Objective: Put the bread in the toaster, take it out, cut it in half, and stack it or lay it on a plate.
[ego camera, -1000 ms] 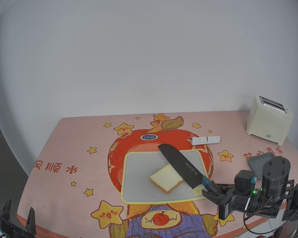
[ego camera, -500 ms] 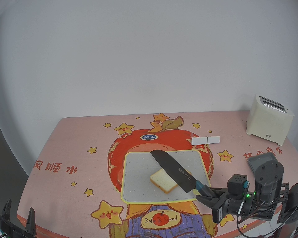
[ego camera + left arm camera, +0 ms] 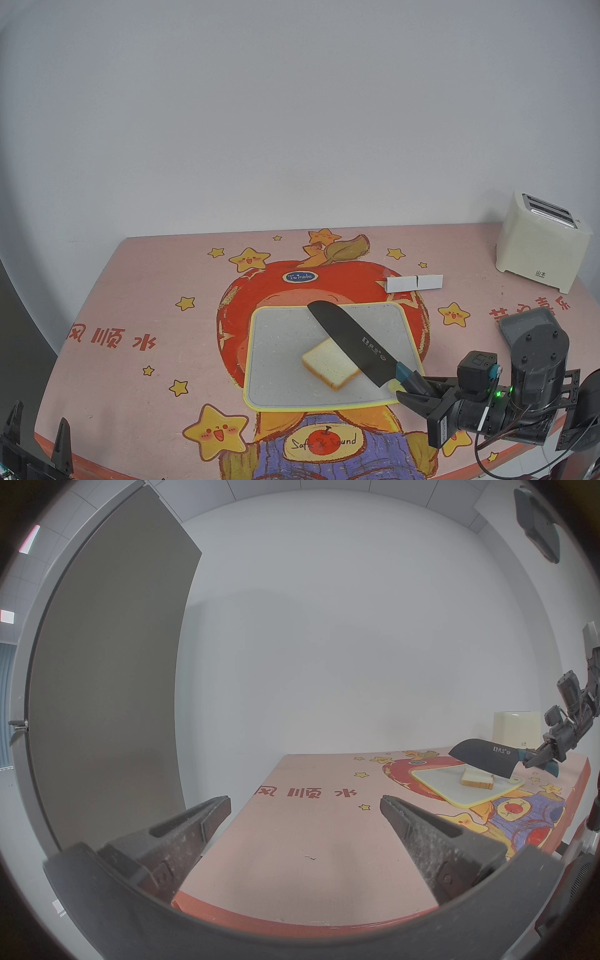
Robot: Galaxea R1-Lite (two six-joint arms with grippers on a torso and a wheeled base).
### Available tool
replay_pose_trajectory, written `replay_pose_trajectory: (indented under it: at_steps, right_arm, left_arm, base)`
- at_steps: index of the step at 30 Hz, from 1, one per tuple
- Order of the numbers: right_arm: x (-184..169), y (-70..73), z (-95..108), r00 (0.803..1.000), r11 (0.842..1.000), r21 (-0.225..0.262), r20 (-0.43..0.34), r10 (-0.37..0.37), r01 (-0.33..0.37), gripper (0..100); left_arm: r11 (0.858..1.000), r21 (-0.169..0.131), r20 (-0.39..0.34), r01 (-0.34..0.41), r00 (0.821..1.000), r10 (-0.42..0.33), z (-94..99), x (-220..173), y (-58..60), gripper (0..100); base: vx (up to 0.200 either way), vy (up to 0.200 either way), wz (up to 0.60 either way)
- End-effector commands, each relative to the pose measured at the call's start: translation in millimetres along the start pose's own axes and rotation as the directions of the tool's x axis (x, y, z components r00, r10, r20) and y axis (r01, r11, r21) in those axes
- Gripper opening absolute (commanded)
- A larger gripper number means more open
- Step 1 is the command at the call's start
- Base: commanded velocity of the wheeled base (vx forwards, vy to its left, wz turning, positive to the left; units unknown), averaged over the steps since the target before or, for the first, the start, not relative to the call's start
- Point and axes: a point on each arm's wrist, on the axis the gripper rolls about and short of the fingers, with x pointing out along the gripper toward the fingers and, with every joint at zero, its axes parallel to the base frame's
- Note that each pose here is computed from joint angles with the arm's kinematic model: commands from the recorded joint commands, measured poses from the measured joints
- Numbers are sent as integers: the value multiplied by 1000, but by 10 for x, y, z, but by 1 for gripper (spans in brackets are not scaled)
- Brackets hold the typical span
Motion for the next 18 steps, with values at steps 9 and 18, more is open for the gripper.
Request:
replay_pose_trajectory:
  at_steps: [9,18]
  right_arm:
    - [-9,-5,6,1000,1000,0,5,-1,1,0]
    - [-63,-10,48,999,1000,9,35,4,-4,0]
  left_arm:
    - [997,58,342,41,938,-59,313,-68,-11,100]
    - [960,141,389,243,878,-280,1229,-62,-42,100]
  base:
    - [0,0,0]
    - [0,0,0]
